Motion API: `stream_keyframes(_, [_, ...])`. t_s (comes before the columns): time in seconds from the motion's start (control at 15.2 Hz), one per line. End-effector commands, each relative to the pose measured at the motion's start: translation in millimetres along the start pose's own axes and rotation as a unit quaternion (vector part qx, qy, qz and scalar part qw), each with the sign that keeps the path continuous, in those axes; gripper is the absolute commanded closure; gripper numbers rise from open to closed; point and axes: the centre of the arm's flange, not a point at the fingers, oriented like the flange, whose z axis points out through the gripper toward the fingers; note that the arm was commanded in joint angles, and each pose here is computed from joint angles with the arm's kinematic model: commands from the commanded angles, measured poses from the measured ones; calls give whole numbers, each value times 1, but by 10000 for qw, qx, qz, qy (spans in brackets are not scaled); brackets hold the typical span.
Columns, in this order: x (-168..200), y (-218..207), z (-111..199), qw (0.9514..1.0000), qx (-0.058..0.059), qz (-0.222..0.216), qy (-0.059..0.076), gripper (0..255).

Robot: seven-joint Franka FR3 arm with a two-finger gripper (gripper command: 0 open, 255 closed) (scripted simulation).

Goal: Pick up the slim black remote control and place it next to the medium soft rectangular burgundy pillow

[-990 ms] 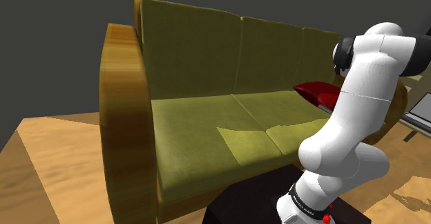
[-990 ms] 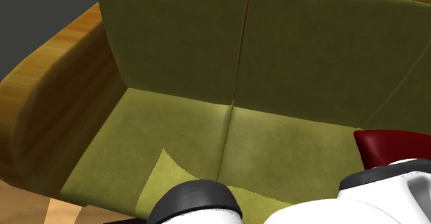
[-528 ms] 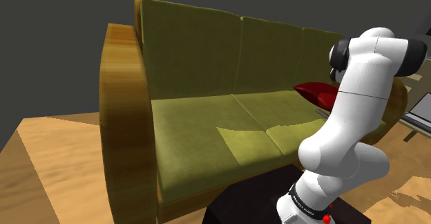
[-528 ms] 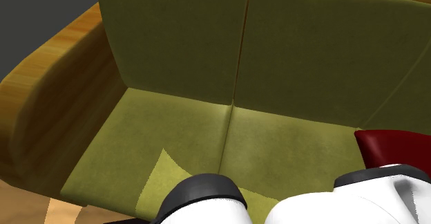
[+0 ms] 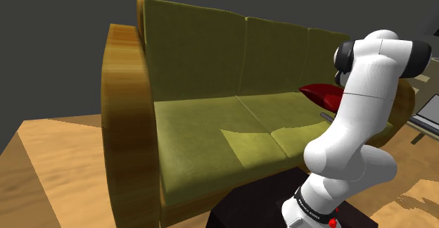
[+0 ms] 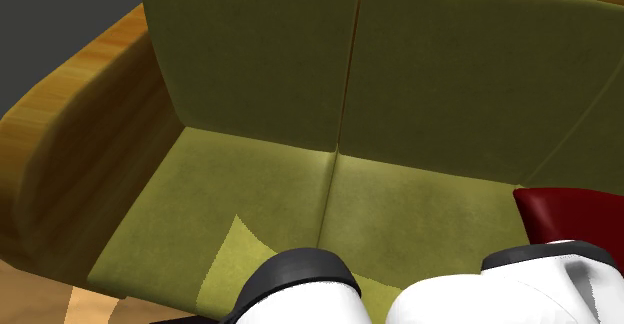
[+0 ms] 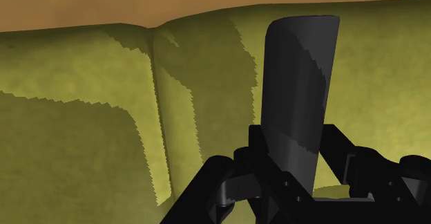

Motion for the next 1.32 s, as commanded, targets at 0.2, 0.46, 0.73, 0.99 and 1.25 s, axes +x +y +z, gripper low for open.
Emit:
stream_keyframes(0.2, [0,0,0,10000,-1,0,1,0])
stream_keyframes(0.46, [0,0,0,10000,-1,0,1,0])
stream_keyframes(0.73, [0,0,-50,10000,-1,0,1,0])
stream_keyframes(0.99, [0,0,-50,10000,-1,0,1,0])
stream_keyframes(1.25, [0,0,-50,10000,-1,0,1,0])
